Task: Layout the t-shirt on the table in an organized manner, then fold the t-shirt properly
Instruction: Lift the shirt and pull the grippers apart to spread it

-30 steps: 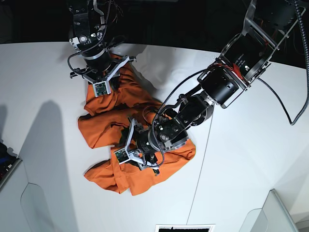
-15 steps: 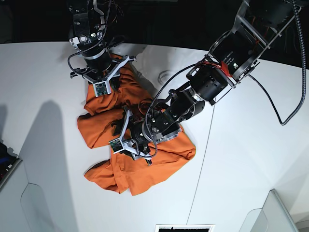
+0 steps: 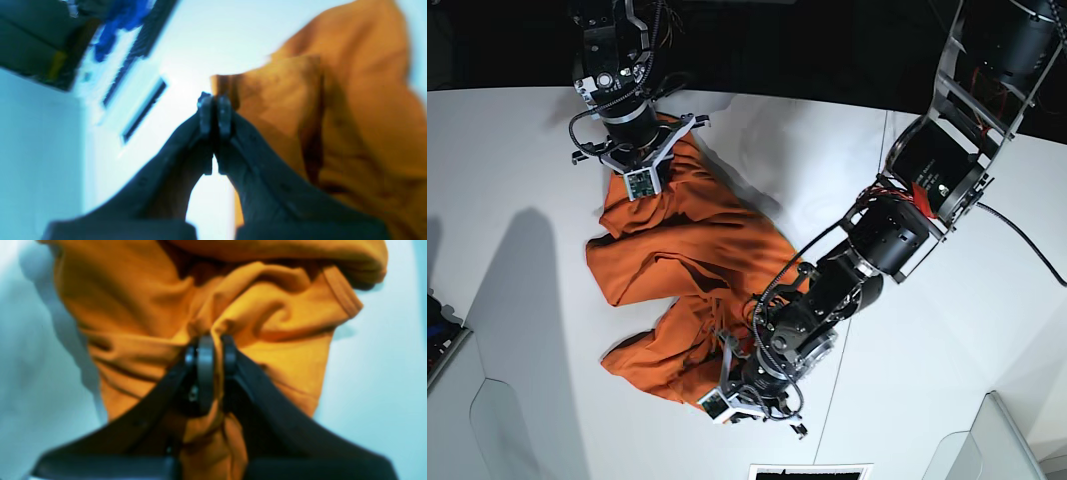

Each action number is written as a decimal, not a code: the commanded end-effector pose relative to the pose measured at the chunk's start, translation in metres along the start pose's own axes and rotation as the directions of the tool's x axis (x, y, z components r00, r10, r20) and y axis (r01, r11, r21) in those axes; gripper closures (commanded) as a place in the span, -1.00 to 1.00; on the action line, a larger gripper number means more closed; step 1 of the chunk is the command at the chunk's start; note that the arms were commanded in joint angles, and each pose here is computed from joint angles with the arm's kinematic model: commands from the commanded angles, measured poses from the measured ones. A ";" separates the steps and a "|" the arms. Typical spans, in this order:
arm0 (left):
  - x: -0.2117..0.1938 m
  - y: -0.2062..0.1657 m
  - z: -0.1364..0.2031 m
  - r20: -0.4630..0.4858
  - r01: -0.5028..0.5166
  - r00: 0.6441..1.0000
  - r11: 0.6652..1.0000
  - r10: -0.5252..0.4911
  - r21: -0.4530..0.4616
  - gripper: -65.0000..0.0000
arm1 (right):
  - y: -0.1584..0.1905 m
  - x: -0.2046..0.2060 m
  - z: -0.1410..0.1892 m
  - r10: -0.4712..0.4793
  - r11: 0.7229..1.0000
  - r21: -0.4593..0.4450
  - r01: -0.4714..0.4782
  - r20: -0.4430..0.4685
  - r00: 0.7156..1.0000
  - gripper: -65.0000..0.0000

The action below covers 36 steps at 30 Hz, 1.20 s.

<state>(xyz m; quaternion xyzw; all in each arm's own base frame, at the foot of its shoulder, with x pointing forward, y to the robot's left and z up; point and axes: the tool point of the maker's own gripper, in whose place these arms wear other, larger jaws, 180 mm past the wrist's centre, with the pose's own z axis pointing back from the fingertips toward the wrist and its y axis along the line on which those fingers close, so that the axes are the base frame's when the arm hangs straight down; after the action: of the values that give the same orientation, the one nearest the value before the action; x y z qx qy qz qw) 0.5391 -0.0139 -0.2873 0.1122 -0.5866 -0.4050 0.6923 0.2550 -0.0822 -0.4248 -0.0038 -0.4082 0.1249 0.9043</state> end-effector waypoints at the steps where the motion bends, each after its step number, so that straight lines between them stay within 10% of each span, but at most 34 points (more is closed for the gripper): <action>1: 0.014 0.033 -0.002 0.031 0.015 0.999 0.998 -0.017 0.063 1.00 | -0.011 -0.012 0.002 0.009 0.999 -0.033 -0.011 -0.055 0.998 1.00; 16: -0.159 0.255 0.095 -0.286 -0.014 0.947 0.906 0.148 0.422 1.00 | -0.096 -0.029 0.012 -0.003 0.985 -0.172 -0.011 -0.082 0.997 1.00; 23: -0.245 0.240 0.145 -0.486 -0.158 0.815 0.928 0.316 0.339 0.26 | -0.096 -0.010 0.009 -0.107 0.985 -0.136 0.108 0.015 0.994 0.20; 30: -0.283 0.221 0.182 -0.498 -0.333 0.741 0.890 0.450 0.311 0.18 | -0.097 0.041 0.024 -0.117 0.984 -0.117 0.137 0.162 0.980 0.18; 36: -0.259 0.189 0.182 -0.418 -0.473 0.759 0.864 0.499 0.173 0.18 | -0.102 0.091 0.031 -0.119 0.983 -0.101 0.154 0.287 0.951 0.12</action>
<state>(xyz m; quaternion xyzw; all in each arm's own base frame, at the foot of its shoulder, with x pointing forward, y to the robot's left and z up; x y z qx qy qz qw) 0.4484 0.3424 -0.3270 0.0611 -0.4023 -0.1582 0.8997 0.3051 -0.1624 -0.3404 -0.0130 -0.5155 0.0381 0.8559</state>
